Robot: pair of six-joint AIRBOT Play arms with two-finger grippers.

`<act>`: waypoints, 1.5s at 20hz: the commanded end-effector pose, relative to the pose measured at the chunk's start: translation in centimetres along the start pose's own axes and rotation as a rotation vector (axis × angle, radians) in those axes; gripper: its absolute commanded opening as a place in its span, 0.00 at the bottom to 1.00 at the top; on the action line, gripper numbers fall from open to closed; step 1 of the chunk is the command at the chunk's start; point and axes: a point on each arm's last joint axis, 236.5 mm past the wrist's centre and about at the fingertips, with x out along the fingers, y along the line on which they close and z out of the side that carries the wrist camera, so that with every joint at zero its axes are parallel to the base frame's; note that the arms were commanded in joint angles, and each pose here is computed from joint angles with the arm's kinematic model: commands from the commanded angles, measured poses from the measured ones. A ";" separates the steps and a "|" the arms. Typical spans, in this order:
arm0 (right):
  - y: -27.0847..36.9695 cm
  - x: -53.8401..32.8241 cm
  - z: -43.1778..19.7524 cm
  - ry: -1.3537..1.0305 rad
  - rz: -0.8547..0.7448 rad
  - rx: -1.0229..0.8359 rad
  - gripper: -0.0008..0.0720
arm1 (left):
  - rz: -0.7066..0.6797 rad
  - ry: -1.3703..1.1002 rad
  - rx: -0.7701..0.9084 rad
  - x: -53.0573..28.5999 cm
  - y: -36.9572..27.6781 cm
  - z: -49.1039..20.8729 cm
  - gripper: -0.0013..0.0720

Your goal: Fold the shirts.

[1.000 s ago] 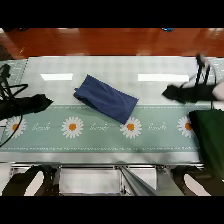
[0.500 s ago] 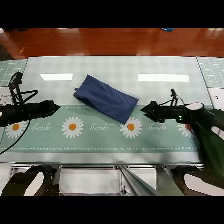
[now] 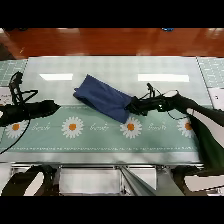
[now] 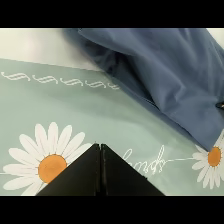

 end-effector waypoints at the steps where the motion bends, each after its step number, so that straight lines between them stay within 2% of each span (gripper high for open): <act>1: 3.7 0.4 0.3 0.045 0.004 -0.146 0.04 | 0.000 0.000 0.000 0.0 0.0 0.0 0.04; 8: 16.3 -11.0 7.8 -0.177 -0.143 -0.492 0.03 | 0.004 -0.030 0.000 0.0 0.1 0.7 0.04; 10: 18.0 -15.6 9.4 -0.241 -0.197 -0.515 0.03 | 0.003 -0.026 0.000 0.0 0.1 0.6 0.04; 14: 19.1 -24.4 10.4 -0.329 -0.206 -0.471 0.03 | 0.000 -0.022 -0.002 0.0 0.0 0.5 0.04; 22: 10.9 -44.2 8.9 -0.620 -0.328 -0.205 0.03 | -0.034 -0.027 -0.025 0.0 -0.8 0.6 0.04; 27: 3.2 -51.6 4.0 -0.657 -0.439 0.020 0.03 | -0.032 -0.044 -0.026 0.0 -0.7 1.0 0.04; 30: -1.8 -54.5 0.1 -0.671 -0.564 0.194 0.03 | -0.028 -0.073 -0.026 -0.1 -0.6 1.7 0.04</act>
